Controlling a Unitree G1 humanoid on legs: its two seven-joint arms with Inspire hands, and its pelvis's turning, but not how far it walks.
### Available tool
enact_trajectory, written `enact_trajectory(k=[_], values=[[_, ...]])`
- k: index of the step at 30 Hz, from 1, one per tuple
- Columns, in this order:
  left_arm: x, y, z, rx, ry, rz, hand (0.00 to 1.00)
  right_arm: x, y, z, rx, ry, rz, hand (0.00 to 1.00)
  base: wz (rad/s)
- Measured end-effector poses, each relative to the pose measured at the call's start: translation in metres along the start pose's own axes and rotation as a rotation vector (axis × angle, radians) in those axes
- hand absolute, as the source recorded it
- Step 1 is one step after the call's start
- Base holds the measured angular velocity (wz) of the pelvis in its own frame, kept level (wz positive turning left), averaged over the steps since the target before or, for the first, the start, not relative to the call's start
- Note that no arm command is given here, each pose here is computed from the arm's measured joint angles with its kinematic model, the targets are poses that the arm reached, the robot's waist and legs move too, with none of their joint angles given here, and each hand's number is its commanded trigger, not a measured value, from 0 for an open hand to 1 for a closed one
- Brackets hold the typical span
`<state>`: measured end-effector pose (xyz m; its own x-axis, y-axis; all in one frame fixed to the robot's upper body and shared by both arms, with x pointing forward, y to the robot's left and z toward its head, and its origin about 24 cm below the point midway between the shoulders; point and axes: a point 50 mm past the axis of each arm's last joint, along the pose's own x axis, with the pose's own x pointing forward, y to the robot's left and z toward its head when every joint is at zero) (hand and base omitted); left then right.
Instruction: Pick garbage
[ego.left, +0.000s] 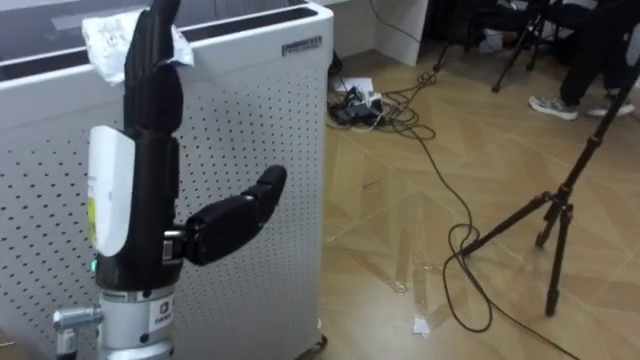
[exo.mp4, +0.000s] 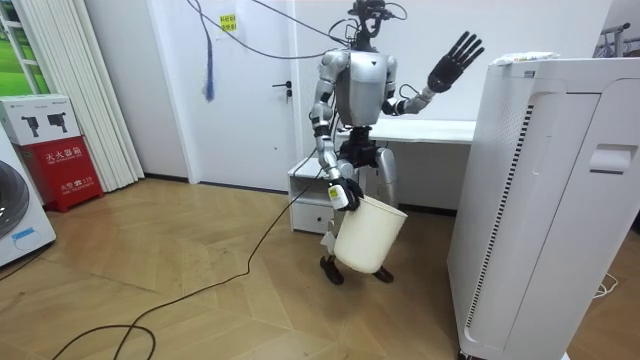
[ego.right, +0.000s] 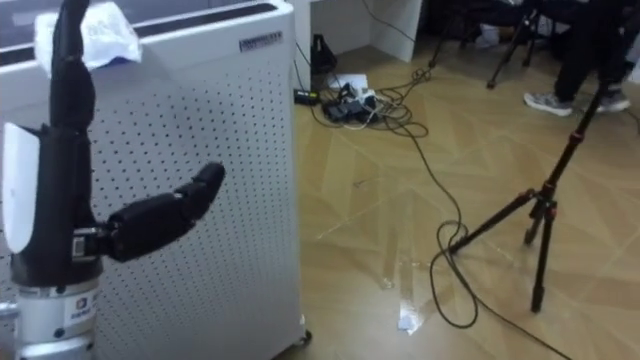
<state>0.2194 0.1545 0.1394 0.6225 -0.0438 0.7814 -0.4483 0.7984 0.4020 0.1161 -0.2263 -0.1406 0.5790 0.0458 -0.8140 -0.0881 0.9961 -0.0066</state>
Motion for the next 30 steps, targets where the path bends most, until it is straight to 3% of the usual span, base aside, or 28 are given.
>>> enact_trajectory(k=[7,16,30], values=[[0.015,0.001,0.007,-0.017,-0.081,0.046,0.0,0.003,-0.002,0.008,-0.012,-0.01,-0.009,1.0,0.19],[0.014,-0.003,0.012,-0.023,-0.114,0.053,0.0,0.005,0.001,0.003,0.005,0.005,-0.021,1.0,0.48],[0.026,0.016,0.043,0.001,-0.284,0.109,0.0,0.005,0.001,-0.003,0.006,0.043,0.011,1.0,0.15]])
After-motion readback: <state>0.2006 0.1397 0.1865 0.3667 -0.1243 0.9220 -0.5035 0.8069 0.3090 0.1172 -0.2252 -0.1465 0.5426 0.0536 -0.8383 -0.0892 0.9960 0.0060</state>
